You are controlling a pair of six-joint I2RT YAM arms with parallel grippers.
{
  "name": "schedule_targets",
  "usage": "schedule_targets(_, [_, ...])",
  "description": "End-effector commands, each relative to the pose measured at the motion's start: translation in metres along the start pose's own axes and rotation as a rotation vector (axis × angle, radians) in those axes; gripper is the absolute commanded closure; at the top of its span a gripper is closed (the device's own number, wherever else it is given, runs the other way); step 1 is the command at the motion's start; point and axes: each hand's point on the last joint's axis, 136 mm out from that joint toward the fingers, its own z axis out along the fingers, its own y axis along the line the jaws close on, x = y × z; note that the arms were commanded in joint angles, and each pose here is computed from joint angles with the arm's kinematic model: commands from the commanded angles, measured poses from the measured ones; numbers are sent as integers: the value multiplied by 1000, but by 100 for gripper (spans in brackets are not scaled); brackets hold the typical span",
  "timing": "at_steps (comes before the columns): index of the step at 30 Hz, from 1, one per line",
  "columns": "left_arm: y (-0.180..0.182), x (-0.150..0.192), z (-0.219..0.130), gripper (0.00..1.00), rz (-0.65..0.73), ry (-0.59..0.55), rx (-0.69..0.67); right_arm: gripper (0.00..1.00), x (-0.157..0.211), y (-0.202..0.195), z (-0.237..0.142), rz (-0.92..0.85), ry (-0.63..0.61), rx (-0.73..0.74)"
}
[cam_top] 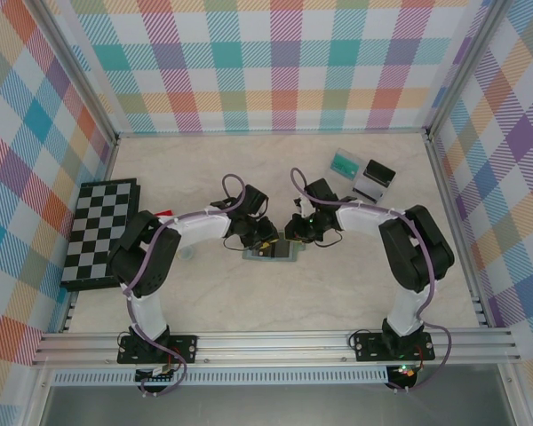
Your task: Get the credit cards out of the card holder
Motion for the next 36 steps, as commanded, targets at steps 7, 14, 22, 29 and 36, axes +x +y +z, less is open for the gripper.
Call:
schedule_targets(7, [8,-2,4,75,13,27,-65,84,7,-24,9,30,65,118])
schedule_targets(14, [15,-1,6,74,32,37,-101,84,9,-34,18,55,98,151])
schedule_targets(22, [27,0,10,73,30,46,-135,84,10,-38,23,63,113,163])
schedule_targets(29, [33,1,12,70,33,52,-149,84,12,-32,28,67,136,120])
schedule_targets(36, [22,1,12,73,45,60,-91,84,14,-32,30,73,148,111])
